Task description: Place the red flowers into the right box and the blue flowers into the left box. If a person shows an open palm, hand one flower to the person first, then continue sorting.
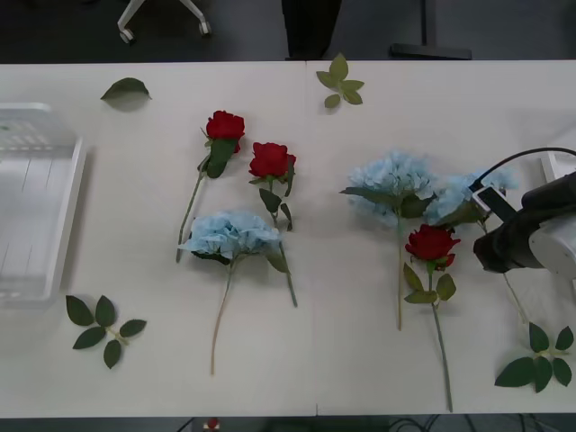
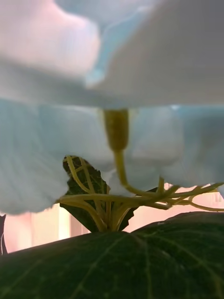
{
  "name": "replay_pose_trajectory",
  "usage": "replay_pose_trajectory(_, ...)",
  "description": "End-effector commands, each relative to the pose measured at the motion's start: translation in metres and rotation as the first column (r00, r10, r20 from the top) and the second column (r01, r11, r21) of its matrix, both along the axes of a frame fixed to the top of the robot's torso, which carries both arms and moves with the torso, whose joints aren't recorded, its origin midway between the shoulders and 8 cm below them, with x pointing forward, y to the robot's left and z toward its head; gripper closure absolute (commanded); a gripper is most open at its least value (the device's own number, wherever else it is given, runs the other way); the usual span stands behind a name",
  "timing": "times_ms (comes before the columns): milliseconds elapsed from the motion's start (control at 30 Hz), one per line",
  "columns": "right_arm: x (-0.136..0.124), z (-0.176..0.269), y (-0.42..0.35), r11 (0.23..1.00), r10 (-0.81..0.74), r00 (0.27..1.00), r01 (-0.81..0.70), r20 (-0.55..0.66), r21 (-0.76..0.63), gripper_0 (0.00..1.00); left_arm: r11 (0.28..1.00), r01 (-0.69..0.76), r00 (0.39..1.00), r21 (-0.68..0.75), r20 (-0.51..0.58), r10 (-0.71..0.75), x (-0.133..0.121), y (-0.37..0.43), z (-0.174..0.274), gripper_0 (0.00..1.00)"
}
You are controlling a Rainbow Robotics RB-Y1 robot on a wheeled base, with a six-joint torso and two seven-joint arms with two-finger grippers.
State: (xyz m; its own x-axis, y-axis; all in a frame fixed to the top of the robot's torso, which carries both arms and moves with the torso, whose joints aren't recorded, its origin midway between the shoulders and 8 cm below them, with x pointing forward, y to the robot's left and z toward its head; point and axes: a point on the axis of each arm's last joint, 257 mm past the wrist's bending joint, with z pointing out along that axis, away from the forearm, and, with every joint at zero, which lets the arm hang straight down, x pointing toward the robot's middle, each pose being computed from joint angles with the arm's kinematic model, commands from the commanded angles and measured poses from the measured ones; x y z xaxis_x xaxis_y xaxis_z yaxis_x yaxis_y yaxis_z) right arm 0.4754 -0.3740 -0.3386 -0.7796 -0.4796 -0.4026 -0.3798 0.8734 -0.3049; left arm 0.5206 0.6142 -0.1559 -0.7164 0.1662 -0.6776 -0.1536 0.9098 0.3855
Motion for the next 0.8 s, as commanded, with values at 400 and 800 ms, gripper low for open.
replay_pose_trajectory(400, 0.051, 0.096, 0.042, 0.972, -0.044, 0.983, 0.002, 0.178, 0.233, 1.00, 1.000, -0.021, 1.000, -0.014, 0.004, 0.021, 0.007, -0.014, -0.025, 1.00)
replay_pose_trajectory(800, 0.071, 0.237, 0.117, 0.872, 0.112, 0.891, -0.300, 0.441, 0.386, 1.00, 1.000, -0.012, 1.000, -0.007, -0.007, 0.012, 0.005, -0.014, -0.027, 0.36)
